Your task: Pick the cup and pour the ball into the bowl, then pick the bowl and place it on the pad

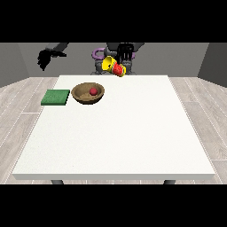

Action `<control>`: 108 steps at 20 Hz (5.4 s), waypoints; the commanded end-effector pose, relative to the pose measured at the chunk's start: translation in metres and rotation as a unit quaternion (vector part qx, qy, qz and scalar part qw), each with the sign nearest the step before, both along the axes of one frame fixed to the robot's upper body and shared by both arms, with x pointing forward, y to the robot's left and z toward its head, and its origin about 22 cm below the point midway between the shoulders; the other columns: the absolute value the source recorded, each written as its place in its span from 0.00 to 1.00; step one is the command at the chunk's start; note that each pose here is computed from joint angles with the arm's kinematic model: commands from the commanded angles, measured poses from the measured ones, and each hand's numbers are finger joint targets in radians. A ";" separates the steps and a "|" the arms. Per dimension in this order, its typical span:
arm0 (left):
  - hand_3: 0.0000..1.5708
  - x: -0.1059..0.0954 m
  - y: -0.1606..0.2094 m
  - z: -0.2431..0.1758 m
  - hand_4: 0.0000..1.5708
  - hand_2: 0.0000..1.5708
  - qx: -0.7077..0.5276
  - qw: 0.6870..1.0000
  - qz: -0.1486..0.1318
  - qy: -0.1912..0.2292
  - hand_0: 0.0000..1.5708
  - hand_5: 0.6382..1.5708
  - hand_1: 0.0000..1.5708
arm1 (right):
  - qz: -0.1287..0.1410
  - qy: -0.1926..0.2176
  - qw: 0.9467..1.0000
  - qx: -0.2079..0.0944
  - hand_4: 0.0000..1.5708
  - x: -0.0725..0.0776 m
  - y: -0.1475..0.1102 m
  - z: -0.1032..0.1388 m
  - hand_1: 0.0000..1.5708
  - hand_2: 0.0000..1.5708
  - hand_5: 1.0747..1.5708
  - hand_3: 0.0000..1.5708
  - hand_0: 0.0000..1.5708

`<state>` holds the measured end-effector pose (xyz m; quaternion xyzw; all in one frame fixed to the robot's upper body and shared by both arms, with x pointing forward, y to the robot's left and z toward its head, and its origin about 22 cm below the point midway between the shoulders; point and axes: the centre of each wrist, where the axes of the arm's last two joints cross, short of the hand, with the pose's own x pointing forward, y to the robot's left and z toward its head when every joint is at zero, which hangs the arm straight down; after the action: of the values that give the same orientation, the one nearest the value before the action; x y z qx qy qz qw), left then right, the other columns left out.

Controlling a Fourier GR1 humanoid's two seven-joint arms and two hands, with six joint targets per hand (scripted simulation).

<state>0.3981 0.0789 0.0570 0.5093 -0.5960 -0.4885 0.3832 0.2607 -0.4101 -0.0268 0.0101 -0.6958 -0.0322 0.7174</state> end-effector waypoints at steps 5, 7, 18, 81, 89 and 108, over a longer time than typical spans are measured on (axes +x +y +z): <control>0.00 -0.022 0.048 -0.022 0.00 0.00 -0.444 0.891 0.091 0.035 0.00 0.97 0.00 | 0.017 -0.044 0.999 0.020 0.21 0.025 0.031 0.009 0.00 0.00 0.99 0.00 0.00; 0.00 -0.030 0.055 -0.022 0.00 0.00 -0.509 0.858 0.060 0.034 0.00 0.98 0.00 | 0.019 -0.054 0.998 0.012 0.18 0.034 0.044 0.015 0.00 0.00 0.99 0.00 0.00; 0.00 -0.060 0.094 -0.039 0.00 0.00 -0.613 0.774 -0.134 0.079 0.00 0.99 0.00 | -0.077 -0.049 0.995 0.032 0.21 0.055 0.100 -0.007 0.00 0.00 1.00 0.00 0.00; 0.00 -0.084 0.337 0.029 0.83 0.00 -0.653 0.751 -0.093 -0.033 0.00 1.00 0.00 | -0.235 0.134 0.940 -0.208 0.55 0.068 -0.032 0.072 1.00 1.00 1.00 0.00 1.00; 0.00 -0.110 0.407 0.040 0.77 0.00 -0.655 0.747 -0.098 -0.065 0.00 0.99 0.00 | -0.259 0.077 0.942 -0.199 0.49 0.074 -0.036 0.081 1.00 1.00 0.99 0.00 1.00; 0.00 -0.077 0.324 0.041 0.57 0.00 -0.662 0.738 -0.133 0.019 0.00 0.99 0.00 | -0.276 0.170 0.927 -0.190 0.00 0.077 -0.056 0.083 0.00 0.00 0.57 0.00 0.00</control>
<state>0.3017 0.4635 0.1056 0.0781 -0.8351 -0.0095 0.5445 0.3368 -0.4694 0.0653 -0.3170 -0.5683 -0.1073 0.7517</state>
